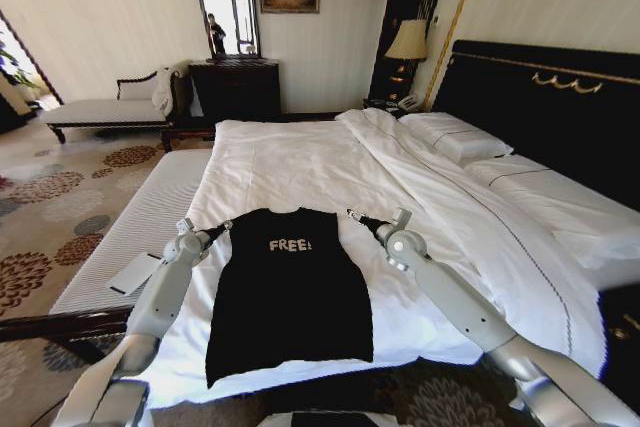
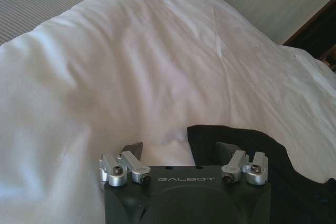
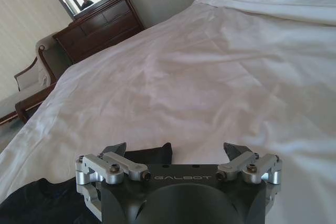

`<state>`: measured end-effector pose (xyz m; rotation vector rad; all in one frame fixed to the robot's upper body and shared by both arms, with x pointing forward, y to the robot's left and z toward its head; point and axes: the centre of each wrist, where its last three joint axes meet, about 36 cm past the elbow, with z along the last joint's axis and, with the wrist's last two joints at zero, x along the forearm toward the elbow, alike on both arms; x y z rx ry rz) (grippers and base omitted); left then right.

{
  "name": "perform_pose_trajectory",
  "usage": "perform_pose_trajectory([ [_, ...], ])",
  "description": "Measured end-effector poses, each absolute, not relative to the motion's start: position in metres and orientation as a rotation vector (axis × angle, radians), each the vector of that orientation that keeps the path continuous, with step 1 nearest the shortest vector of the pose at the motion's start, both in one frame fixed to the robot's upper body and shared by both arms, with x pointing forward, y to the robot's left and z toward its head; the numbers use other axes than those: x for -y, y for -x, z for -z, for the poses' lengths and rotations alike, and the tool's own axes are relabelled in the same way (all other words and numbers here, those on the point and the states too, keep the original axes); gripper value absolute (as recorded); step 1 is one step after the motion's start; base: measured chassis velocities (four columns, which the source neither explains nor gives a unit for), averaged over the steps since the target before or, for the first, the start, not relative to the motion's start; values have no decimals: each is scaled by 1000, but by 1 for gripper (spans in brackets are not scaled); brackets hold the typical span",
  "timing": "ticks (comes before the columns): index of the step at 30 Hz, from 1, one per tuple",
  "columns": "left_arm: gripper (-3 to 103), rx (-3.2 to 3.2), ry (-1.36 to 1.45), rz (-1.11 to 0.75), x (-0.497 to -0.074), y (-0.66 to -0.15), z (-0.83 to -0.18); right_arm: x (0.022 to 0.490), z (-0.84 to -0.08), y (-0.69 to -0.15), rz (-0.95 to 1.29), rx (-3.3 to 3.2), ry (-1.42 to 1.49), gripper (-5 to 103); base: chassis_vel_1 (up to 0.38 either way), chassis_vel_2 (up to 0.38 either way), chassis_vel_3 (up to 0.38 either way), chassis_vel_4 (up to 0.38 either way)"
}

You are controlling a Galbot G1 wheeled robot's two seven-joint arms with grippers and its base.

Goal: Fold the clothes on the bed.

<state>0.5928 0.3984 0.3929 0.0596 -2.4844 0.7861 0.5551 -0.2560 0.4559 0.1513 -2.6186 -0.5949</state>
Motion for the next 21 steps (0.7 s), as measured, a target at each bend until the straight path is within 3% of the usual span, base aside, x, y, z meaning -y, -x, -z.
perform_pose_trajectory([
  [5,98,2485,-50,-778,-396,-600,-382,254,-455,-549,590,2617,-161,100,0,0,0,0],
  [11,103,2480,-32,-787,-387,-609,-381,258,-458,-547,584,2624,-152,100,0,0,0,0],
  [15,94,2481,-24,-784,-385,-611,-380,261,-460,-547,585,2628,-147,100,0,0,0,0],
  [16,85,2484,-18,-782,-383,-613,-380,263,-461,-547,585,2629,-145,100,0,0,0,0],
  [17,85,2485,-16,-781,-382,-614,-380,263,-461,-547,585,2630,-145,100,0,0,0,0],
  [20,69,2496,-1,-771,-377,-618,-379,263,-460,-548,586,2629,-142,100,0,0,0,0],
  [21,69,2496,-1,-771,-377,-618,-379,263,-460,-548,586,2629,-142,100,0,0,0,0],
])
